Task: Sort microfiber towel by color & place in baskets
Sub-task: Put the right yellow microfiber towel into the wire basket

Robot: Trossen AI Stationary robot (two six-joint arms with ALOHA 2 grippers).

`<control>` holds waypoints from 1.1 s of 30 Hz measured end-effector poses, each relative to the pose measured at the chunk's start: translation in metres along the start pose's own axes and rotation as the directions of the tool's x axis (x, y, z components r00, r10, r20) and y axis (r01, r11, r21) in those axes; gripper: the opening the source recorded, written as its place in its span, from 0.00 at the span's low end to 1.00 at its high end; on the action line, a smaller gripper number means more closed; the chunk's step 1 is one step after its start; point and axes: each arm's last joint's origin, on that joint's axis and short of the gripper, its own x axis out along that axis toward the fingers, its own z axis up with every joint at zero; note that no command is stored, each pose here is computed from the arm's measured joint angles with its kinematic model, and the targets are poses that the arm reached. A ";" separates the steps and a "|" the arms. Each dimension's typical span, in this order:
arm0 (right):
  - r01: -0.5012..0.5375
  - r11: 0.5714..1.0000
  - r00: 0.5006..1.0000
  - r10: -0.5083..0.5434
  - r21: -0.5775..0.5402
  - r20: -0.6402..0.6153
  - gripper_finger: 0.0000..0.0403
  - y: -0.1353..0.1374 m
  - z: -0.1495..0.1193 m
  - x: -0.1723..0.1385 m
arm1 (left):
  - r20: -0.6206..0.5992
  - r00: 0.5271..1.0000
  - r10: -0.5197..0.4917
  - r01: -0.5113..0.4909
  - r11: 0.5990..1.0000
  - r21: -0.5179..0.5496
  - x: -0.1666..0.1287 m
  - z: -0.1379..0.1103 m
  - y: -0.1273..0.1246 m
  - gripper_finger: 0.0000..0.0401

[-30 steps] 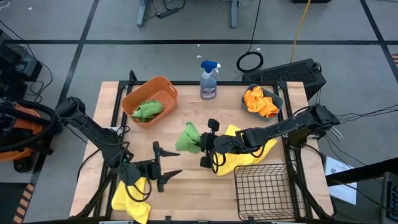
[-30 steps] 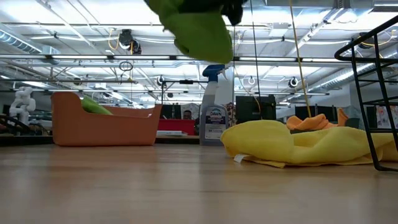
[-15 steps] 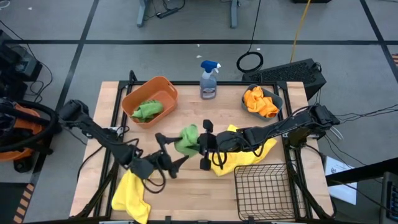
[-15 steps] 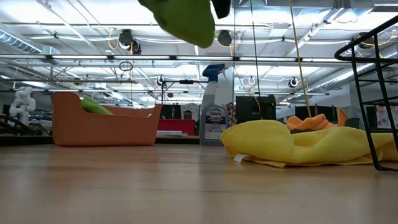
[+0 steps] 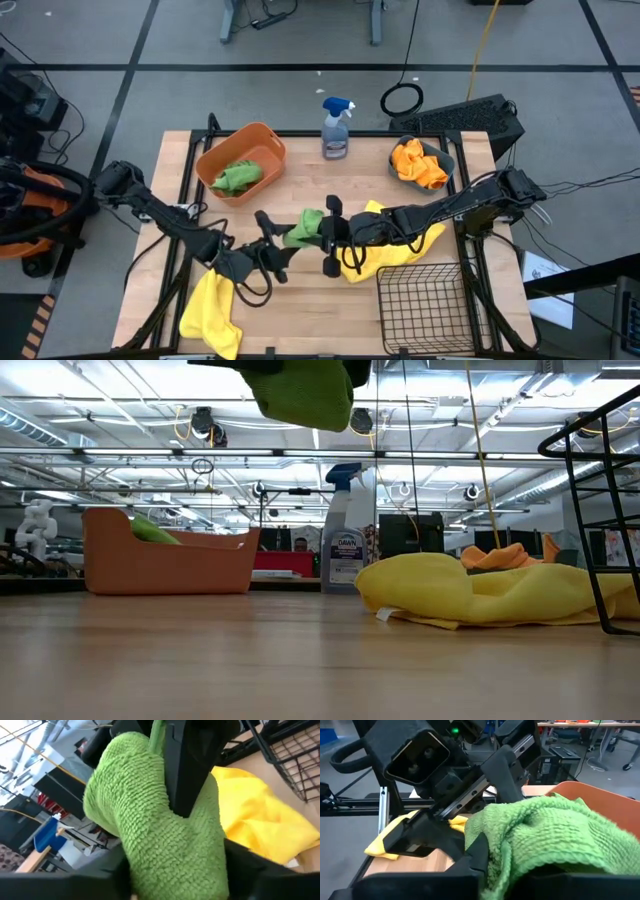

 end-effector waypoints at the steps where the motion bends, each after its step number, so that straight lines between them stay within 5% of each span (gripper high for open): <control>1: -0.002 1.000 1.000 0.002 0.000 -0.002 0.09 0.001 0.000 0.000 | -0.001 1.000 0.001 -0.001 1.000 0.011 0.000 0.000 0.000 0.48; 7: -0.012 1.000 1.000 0.012 0.012 -0.004 0.25 0.005 -0.001 -0.001 | -0.003 1.000 -0.002 0.002 0.998 0.063 0.000 0.000 0.000 0.09; 18: 0.050 0.995 0.997 -0.054 -0.085 -0.046 0.61 -0.016 0.003 -0.004 | -0.054 0.999 0.005 0.001 0.994 0.110 0.000 -0.007 0.015 0.10; 25: 0.107 0.984 0.969 -0.136 -0.146 -0.206 0.67 -0.040 -0.011 -0.002 | -0.105 0.992 -0.063 0.070 0.996 0.059 0.015 -0.018 0.046 0.10; 33: 0.167 0.961 0.910 -0.235 -0.219 -0.340 0.67 -0.077 -0.016 -0.011 | -0.234 0.972 -0.031 0.044 0.998 0.048 0.044 -0.042 0.078 0.10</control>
